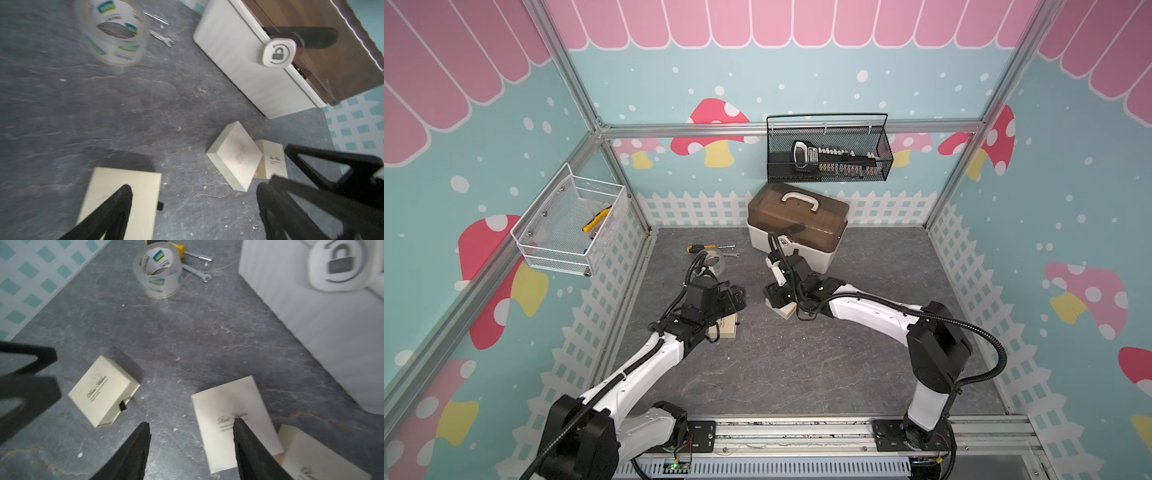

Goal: Place the earrings into the drawer-style jewelry box
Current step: Move the jewelry box to the center of the board.

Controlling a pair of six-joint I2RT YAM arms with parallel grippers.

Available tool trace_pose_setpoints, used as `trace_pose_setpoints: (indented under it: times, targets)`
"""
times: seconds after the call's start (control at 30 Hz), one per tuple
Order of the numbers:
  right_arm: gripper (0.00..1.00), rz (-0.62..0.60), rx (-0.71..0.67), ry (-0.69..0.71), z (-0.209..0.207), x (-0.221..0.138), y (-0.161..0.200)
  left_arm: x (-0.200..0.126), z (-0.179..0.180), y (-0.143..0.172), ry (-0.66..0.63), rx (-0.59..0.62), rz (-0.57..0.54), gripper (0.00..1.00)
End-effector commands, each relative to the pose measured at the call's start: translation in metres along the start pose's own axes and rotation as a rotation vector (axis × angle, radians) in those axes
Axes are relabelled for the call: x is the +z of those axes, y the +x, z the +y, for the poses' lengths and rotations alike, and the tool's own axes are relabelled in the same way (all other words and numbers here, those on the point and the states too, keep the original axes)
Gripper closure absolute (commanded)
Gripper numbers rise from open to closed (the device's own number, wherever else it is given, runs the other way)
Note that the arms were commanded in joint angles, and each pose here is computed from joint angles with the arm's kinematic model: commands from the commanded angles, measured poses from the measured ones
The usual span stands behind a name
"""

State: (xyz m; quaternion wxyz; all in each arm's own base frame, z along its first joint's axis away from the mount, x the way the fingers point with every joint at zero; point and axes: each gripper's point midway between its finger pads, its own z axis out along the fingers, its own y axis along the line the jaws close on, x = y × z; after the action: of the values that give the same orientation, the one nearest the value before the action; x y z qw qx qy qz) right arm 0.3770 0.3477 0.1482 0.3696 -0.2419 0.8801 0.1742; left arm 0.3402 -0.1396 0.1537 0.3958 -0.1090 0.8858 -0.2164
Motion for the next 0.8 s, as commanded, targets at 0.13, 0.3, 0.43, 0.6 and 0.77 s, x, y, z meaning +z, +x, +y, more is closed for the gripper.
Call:
trace_pose_setpoints:
  times: [0.13, 0.3, 0.43, 0.6, 0.77]
  targets:
    - [0.40, 0.126, 0.062, -0.032, -0.044, 0.045, 0.018, 0.057, -0.063, 0.006, 0.201, 0.029, 0.061, 0.08]
    - [0.42, 0.179, 0.093, -0.005, -0.063, 0.070, 0.028, 0.092, -0.076, 0.013, 0.254, 0.035, 0.112, 0.17]
    - [0.44, 0.198, 0.103, 0.007, -0.070, 0.078, 0.033, 0.114, -0.073, 0.019, 0.243, 0.043, 0.127, 0.18]
    - [0.51, 0.231, 0.130, -0.041, -0.065, 0.080, 0.045, 0.135, -0.070, 0.028, 0.274, 0.015, 0.166, 0.22]
    - [0.58, 0.255, 0.150, -0.124, -0.050, 0.076, 0.054, 0.137, -0.074, 0.037, 0.340, -0.008, 0.191, 0.25]
